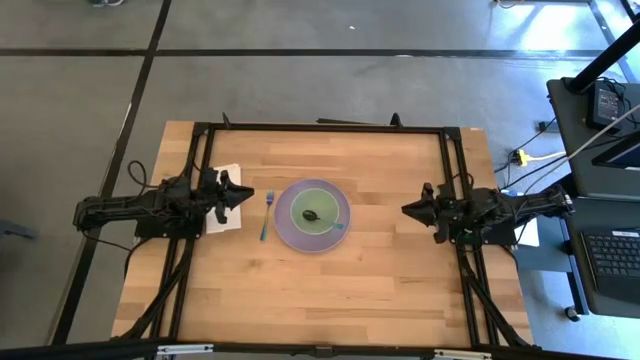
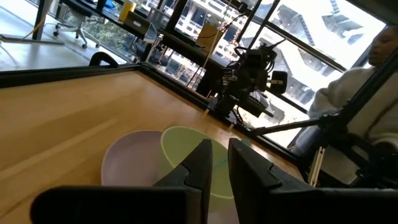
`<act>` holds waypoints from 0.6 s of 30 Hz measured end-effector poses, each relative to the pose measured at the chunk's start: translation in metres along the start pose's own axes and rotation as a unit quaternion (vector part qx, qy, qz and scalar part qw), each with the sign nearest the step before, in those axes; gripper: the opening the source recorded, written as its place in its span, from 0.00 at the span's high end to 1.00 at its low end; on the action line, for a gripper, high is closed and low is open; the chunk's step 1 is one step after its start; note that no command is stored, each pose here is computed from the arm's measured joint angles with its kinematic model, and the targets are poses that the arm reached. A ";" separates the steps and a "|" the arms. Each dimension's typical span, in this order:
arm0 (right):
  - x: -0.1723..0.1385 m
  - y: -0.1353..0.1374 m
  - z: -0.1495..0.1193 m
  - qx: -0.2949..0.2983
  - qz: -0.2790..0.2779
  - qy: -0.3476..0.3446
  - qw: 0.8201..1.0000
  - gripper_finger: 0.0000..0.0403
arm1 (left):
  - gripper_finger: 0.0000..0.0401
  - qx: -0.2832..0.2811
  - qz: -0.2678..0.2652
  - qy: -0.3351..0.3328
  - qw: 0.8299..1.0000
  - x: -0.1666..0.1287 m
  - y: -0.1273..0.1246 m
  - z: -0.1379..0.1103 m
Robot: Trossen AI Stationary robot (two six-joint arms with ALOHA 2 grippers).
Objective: Set table place
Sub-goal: Return to Home Position
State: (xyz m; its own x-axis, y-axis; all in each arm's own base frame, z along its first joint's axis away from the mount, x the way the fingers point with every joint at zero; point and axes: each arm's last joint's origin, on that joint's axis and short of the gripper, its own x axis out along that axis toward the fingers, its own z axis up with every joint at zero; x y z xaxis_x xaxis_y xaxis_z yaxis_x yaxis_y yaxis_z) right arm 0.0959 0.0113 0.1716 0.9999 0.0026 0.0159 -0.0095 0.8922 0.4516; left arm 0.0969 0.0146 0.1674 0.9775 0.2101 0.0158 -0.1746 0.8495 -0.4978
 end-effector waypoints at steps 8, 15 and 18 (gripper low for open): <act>-0.001 0.001 0.003 0.003 0.008 -0.016 1.000 0.86 | 0.92 0.000 0.000 0.000 1.000 0.000 0.000 0.000; -0.001 0.001 0.003 0.003 0.007 -0.013 1.000 0.86 | 0.94 0.000 0.000 0.000 1.000 0.000 0.000 0.000; -0.001 0.001 0.003 0.003 0.007 -0.013 1.000 0.86 | 0.95 0.000 0.000 0.000 1.000 0.000 0.000 0.000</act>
State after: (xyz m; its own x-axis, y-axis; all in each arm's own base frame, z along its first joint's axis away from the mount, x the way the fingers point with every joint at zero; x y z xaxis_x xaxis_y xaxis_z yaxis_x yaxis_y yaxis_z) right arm 0.0952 0.0112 0.1746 0.9990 0.0023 0.0453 -0.0227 0.8897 0.4559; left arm 0.0969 0.0146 0.1674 0.9775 0.2101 0.0158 -0.1746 0.8497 -0.4975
